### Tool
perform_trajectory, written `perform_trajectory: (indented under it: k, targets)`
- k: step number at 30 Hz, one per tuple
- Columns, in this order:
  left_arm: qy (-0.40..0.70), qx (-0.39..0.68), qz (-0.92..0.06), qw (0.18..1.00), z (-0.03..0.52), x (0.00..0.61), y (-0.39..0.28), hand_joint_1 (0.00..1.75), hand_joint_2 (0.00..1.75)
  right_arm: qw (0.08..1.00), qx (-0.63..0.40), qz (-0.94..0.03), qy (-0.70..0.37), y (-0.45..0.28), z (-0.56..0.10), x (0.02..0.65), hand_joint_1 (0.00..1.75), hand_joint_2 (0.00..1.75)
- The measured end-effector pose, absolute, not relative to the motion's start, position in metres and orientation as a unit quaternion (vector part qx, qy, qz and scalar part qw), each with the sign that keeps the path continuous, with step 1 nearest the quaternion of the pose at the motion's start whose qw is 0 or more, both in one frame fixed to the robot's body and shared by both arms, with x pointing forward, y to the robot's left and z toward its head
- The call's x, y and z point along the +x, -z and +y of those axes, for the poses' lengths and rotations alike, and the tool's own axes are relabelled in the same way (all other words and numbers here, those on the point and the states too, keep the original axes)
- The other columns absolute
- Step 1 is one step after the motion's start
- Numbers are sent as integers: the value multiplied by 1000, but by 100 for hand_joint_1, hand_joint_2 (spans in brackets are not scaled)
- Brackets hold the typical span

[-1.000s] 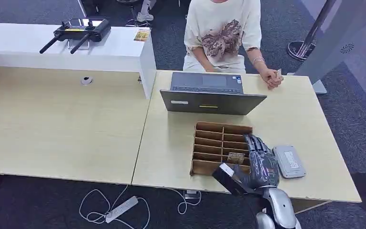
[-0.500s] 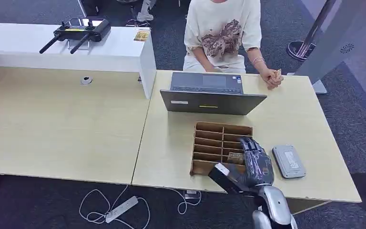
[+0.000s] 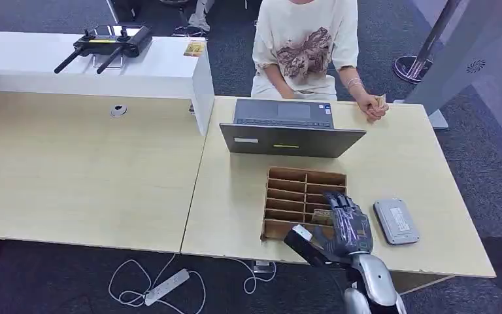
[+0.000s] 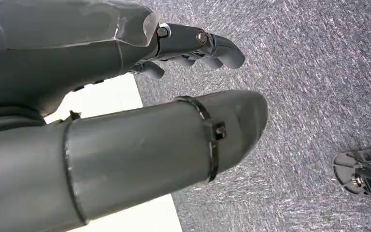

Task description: Pass the card to the sensor for recognition and then transmit it.

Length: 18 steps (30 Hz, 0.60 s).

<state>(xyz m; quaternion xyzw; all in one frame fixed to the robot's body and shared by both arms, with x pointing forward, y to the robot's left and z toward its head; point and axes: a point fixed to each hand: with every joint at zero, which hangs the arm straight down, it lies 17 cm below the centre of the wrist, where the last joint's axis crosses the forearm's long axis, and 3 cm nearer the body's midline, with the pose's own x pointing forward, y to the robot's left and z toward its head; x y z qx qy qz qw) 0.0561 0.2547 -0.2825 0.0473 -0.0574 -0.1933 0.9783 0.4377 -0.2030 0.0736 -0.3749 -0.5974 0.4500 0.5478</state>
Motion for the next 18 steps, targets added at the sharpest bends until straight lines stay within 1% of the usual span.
perform_trajectory:
  k: [2,10,14,15,16,18]
  targets:
    - [193,47,-57,978,254,56,283,0,0,549,-375,-596,-451,-72,-204,438,52,175]
    - [190,46,-57,979,254,56,283,0,0,550,-380,-593,-450,-71,-207,439,49,175]
    - [190,46,-57,979,254,56,283,0,0,548,-382,-593,-449,-71,-209,439,51,175]
    - [190,46,-57,979,254,56,283,0,0,548,-382,-593,-449,-71,-209,439,58,175]
    - [189,46,-57,979,254,56,283,0,0,548,-383,-593,-449,-71,-210,439,58,175]
    - [188,46,-56,979,254,56,283,0,0,548,-383,-593,-449,-71,-210,439,68,175]
